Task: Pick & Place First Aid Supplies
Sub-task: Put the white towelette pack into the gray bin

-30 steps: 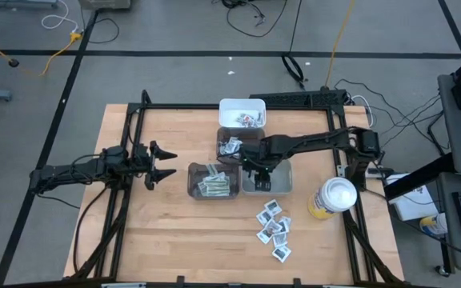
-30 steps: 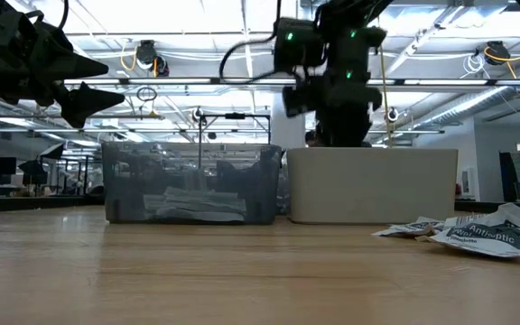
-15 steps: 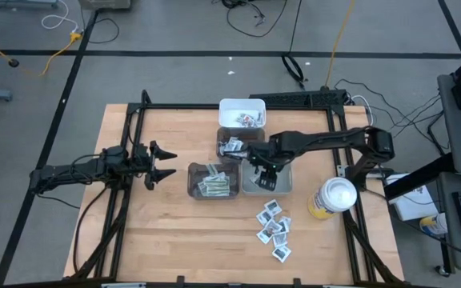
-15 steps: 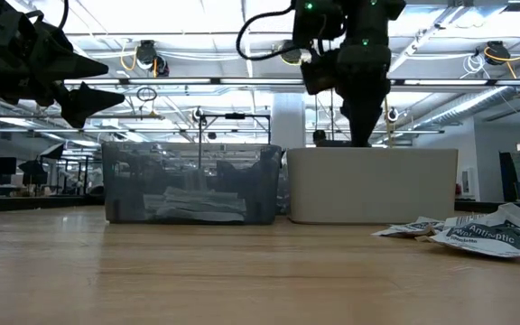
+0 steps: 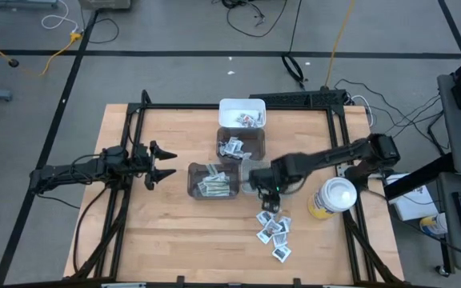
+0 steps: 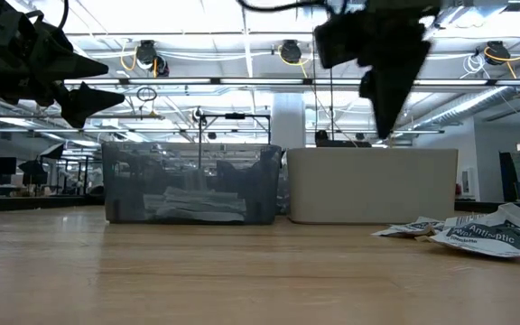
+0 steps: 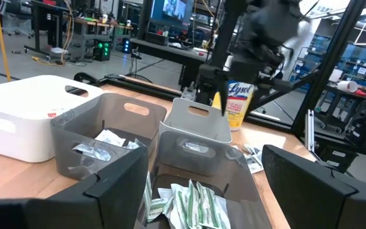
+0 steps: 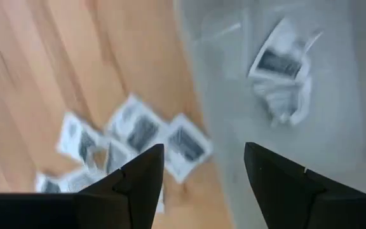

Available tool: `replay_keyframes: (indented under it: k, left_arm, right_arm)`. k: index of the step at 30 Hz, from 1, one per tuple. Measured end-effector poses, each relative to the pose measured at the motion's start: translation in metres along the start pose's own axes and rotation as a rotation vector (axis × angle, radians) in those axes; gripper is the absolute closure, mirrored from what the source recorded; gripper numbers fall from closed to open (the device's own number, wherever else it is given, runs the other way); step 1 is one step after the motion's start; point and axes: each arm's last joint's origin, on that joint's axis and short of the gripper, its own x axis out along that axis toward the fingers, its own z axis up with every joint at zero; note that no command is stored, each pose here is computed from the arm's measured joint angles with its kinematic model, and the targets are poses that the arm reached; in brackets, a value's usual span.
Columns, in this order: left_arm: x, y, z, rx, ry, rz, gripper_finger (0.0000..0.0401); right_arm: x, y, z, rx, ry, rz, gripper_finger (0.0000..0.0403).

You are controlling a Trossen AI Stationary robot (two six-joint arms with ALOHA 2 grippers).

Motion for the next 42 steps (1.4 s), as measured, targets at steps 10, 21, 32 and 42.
replay_keyframes:
  k: [10, 21, 32, 42]
  left_arm:
    - [0.000, 0.000, 0.000, 0.000, 0.000, 0.000, 0.0091]
    - [0.000, 0.000, 0.000, 0.000, 0.000, 0.000, 0.0091]
    - [0.000, 0.000, 0.000, 0.000, 0.000, 0.000, 0.0091]
    - [0.000, 0.000, 0.000, 0.000, 0.000, 0.000, 0.0091]
  right_arm:
    - [0.005, 0.071, -0.048, -0.195, 0.057, 0.061, 0.0189]
    - [0.004, 0.125, -0.098, -0.316, 0.033, 0.124, 0.0190]
    - [0.036, 0.151, -0.107, -0.369, -0.025, 0.087, 0.0192]
    - [0.075, 0.169, -0.122, -0.403, 0.000, 0.032, 0.0193]
